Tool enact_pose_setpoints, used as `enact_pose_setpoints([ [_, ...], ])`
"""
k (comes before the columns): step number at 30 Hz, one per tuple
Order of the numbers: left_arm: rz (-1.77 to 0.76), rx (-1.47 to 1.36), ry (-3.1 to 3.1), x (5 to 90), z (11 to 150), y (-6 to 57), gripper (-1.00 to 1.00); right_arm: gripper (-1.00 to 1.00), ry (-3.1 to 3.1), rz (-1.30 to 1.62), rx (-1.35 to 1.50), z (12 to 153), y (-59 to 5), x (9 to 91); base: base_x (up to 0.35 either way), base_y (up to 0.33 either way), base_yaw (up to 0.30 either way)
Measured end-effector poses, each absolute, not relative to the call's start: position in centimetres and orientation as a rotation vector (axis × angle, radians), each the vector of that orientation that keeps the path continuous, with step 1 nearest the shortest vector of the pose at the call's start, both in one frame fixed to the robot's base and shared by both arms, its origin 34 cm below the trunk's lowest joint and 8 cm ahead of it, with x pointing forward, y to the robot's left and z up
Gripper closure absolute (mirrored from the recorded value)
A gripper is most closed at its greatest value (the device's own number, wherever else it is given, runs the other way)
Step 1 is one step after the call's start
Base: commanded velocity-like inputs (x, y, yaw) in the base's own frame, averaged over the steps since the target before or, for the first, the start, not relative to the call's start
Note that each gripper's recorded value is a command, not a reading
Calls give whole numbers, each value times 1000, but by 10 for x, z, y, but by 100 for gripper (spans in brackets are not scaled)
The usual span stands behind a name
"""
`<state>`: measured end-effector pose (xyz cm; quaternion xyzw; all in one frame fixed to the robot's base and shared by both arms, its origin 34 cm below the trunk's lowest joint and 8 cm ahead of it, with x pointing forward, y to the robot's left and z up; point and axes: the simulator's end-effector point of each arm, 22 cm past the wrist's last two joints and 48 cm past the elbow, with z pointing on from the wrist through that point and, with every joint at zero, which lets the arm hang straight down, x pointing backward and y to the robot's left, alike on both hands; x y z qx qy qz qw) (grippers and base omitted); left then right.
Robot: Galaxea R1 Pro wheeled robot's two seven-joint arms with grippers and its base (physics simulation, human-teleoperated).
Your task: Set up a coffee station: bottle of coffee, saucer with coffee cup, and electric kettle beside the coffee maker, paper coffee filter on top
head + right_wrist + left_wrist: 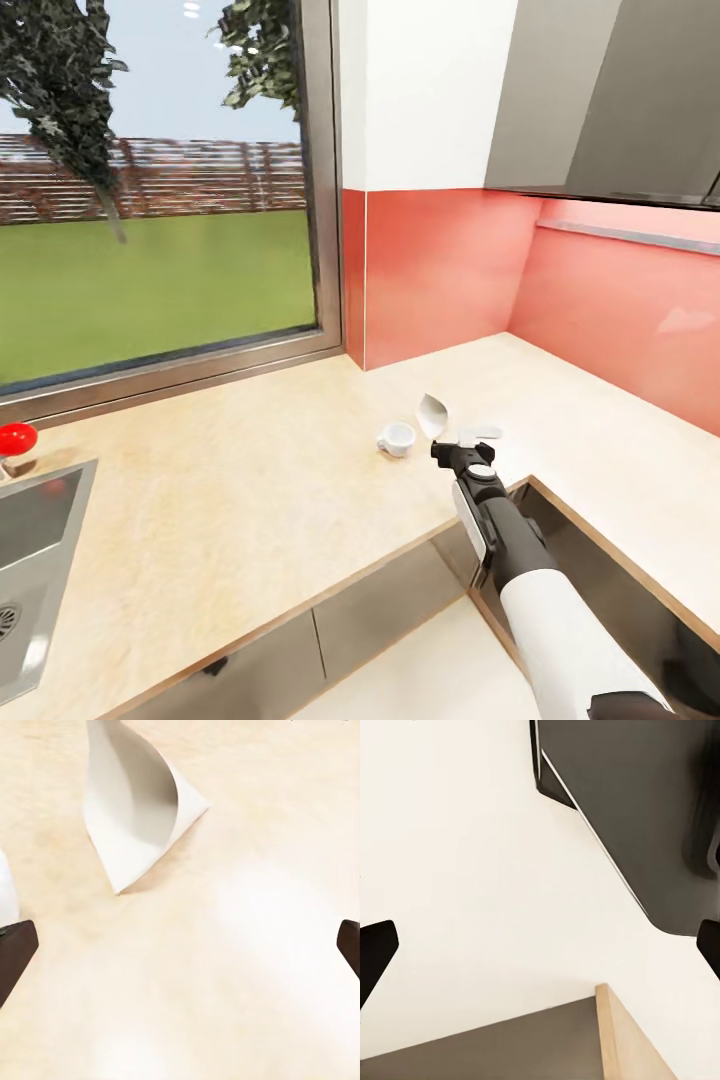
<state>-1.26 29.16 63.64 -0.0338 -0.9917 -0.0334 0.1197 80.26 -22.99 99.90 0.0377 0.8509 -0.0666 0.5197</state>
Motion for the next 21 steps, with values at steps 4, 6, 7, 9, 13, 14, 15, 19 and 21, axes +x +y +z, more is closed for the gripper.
enact_pose_setpoints([
  [4, -97, -99, -2898, -13, 636, 292, -100, -100, 2052, -161, 89, 994, -230, 801, 254, 0, 0],
  [6, -97, -99, -2897, -13, 636, 292, -100, -100, 2056, -161, 88, 991, -230, 800, 226, 0, 0],
  [7, -98, -99, -2898, -13, 636, 292, -100, -100, 2059, -161, 87, 990, -229, 800, 204, 0, 0],
  [9, -98, -99, -2898, -13, 636, 292, -100, -100, 2061, -161, 87, 989, -229, 800, 141, 0, 0],
  [13, -97, -99, -2897, -13, 636, 292, -100, -100, 2063, -161, 87, 988, -229, 800, 55, 0, 0],
  [14, -97, -99, -2897, -13, 636, 292, -100, -100, 2064, -161, 87, 988, -229, 800, 27, 0, 0],
  [15, -97, -99, -2897, -13, 636, 292, -100, -100, 2064, -161, 87, 988, -229, 800, 33, 0, 0],
  [19, -97, -99, -2897, -13, 636, 292, -100, -100, 2063, -161, 87, 988, -229, 799, 157, 0, 0],
  [21, -97, -99, -2897, -13, 636, 292, -100, -100, 2062, -161, 87, 988, -229, 799, 287, 0, 0],
])
